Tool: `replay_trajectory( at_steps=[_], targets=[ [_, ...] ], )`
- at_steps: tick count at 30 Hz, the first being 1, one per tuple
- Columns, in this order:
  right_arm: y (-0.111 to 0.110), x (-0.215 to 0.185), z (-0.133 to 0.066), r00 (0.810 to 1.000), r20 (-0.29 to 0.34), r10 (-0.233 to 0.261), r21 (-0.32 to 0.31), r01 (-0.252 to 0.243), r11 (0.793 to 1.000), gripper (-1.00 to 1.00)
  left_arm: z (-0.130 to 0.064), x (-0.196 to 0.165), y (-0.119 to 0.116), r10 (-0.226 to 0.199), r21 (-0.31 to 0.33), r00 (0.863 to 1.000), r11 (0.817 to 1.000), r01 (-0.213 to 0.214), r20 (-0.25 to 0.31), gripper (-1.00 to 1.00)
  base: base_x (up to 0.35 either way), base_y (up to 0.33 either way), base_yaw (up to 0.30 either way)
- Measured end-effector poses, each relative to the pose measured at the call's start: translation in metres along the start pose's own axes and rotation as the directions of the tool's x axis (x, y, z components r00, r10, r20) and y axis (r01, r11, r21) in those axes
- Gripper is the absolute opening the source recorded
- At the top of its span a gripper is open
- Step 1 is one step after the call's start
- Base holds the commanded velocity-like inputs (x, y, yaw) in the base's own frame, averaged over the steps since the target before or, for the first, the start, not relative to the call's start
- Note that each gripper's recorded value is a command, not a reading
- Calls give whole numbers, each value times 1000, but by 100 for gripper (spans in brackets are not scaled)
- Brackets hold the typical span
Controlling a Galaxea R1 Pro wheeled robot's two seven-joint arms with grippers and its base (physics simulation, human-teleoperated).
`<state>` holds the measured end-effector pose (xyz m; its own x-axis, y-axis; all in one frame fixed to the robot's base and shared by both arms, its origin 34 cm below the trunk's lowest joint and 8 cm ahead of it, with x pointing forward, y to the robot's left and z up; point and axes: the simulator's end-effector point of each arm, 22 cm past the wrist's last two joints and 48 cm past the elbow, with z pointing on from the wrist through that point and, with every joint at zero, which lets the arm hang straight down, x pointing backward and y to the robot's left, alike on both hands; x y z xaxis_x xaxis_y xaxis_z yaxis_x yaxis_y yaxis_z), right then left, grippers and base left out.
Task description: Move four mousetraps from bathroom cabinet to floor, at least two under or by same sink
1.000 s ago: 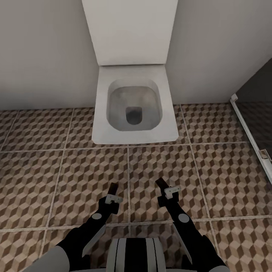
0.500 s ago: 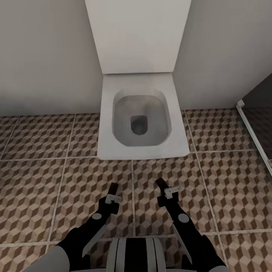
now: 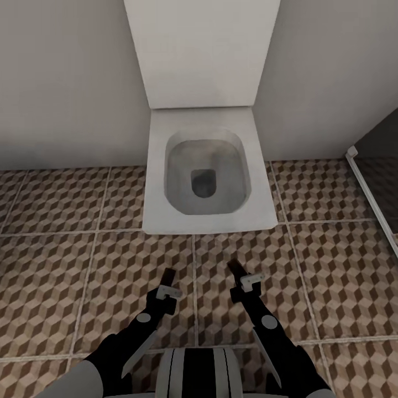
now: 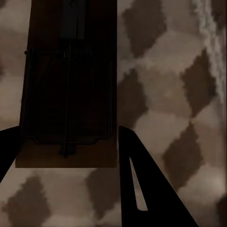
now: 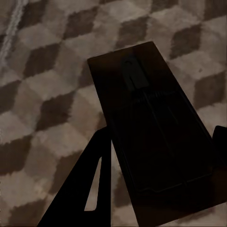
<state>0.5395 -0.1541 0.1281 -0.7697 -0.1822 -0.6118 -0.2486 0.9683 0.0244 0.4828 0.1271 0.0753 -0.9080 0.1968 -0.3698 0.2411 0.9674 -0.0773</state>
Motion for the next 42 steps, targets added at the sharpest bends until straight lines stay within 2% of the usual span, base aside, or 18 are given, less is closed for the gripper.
replay_trajectory(
  at_steps=[11,20,42],
  targets=[
    [5,25,-1,999,-48,3,-8,-3,1000,-100,0,0,-2,3,3,1000,1000,-3,-1,-100,0,0,0],
    [6,40,-2,997,-80,1,-11,-2,1000,-100,-1,4,-11,32,20,999,999,-32,-4,-100,0,0,0],
    [7,61,-4,992,-123,-2,-11,0,1000,-100,-1,4,-12,34,22,999,999,-34,-3,-100,0,0,0]
  ],
)
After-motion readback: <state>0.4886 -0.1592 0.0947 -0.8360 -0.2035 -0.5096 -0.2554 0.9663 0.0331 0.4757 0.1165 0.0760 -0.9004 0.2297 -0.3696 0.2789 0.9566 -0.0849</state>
